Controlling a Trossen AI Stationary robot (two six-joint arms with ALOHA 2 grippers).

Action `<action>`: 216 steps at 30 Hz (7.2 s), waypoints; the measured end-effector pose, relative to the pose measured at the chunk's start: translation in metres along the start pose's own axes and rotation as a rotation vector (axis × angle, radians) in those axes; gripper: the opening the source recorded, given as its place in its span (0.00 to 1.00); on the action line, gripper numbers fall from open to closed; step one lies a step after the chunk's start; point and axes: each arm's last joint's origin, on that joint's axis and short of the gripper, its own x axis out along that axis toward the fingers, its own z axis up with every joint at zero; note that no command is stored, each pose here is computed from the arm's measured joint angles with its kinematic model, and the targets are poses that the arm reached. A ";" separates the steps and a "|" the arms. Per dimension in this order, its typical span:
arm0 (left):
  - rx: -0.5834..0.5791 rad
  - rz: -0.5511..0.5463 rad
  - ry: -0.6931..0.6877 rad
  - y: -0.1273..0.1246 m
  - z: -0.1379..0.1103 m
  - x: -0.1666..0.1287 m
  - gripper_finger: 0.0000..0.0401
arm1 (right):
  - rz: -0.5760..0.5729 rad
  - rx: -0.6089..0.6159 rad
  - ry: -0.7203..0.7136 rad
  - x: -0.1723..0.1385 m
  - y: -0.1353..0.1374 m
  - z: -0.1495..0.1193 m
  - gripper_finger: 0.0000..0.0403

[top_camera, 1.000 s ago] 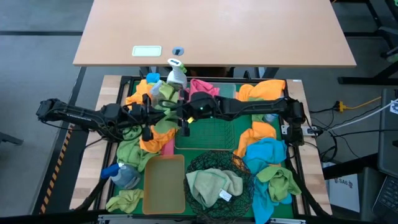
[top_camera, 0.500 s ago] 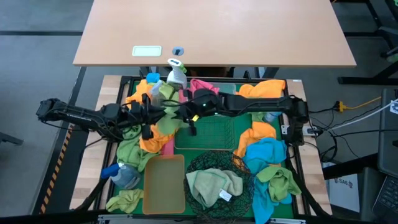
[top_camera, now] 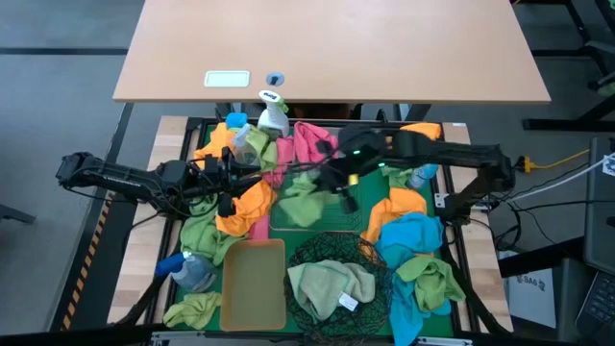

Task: Sort microfiber towel by color & place in baskets
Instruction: Put the green microfiber towel into the black wire basket

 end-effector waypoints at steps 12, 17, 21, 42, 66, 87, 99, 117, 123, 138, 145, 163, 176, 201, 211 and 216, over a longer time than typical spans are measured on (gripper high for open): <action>0.007 0.008 0.003 0.000 0.000 0.000 0.35 | 0.284 0.208 -0.122 -0.045 0.025 0.013 0.04; 0.009 0.008 0.004 0.000 0.000 0.000 0.35 | 0.366 0.331 -0.079 -0.026 0.051 0.022 0.05; 0.011 0.008 0.010 0.000 -0.001 0.000 0.35 | 0.379 0.323 -0.021 -0.006 0.084 0.028 0.06; 0.036 0.016 0.092 0.002 -0.009 0.000 0.35 | 0.218 0.526 0.396 0.083 0.167 0.001 0.06; 0.037 0.010 0.096 0.001 -0.010 0.000 0.35 | 0.273 0.624 0.536 0.085 0.171 -0.010 0.46; 0.031 0.010 0.096 0.001 -0.010 0.000 0.35 | 0.047 0.483 0.850 0.024 0.179 -0.029 0.55; 0.031 0.010 0.096 0.001 -0.010 0.000 0.35 | -0.150 0.501 1.005 0.018 0.244 -0.061 0.55; 0.031 0.010 0.096 0.001 -0.010 0.000 0.35 | -0.113 0.584 1.197 0.040 0.268 -0.123 0.55; 0.031 0.010 0.096 0.001 -0.010 0.000 0.35 | -0.113 0.583 1.202 0.041 0.268 -0.125 0.53; 0.032 0.010 0.096 0.001 -0.010 0.000 0.35 | -0.136 0.572 1.195 0.040 0.266 -0.125 0.05; 0.032 0.011 0.096 0.001 -0.010 0.000 0.35 | -0.130 0.601 1.217 0.029 0.250 -0.101 0.02; 0.035 0.014 0.103 0.002 -0.010 0.000 0.35 | -0.106 0.588 0.546 -0.058 0.187 0.035 0.01; 0.035 0.015 0.103 0.002 -0.010 0.000 0.35 | -0.090 0.419 -0.049 -0.129 0.161 0.091 0.00; 0.035 0.015 0.103 0.002 -0.010 0.000 0.35 | 0.038 0.252 0.110 -0.049 0.184 0.094 0.01; 0.035 0.015 0.103 0.002 -0.010 0.000 0.35 | 0.108 0.222 0.396 0.060 0.215 0.066 0.01; 0.034 0.014 0.102 0.002 -0.010 0.000 0.35 | 0.117 0.208 0.500 0.104 0.227 0.048 0.01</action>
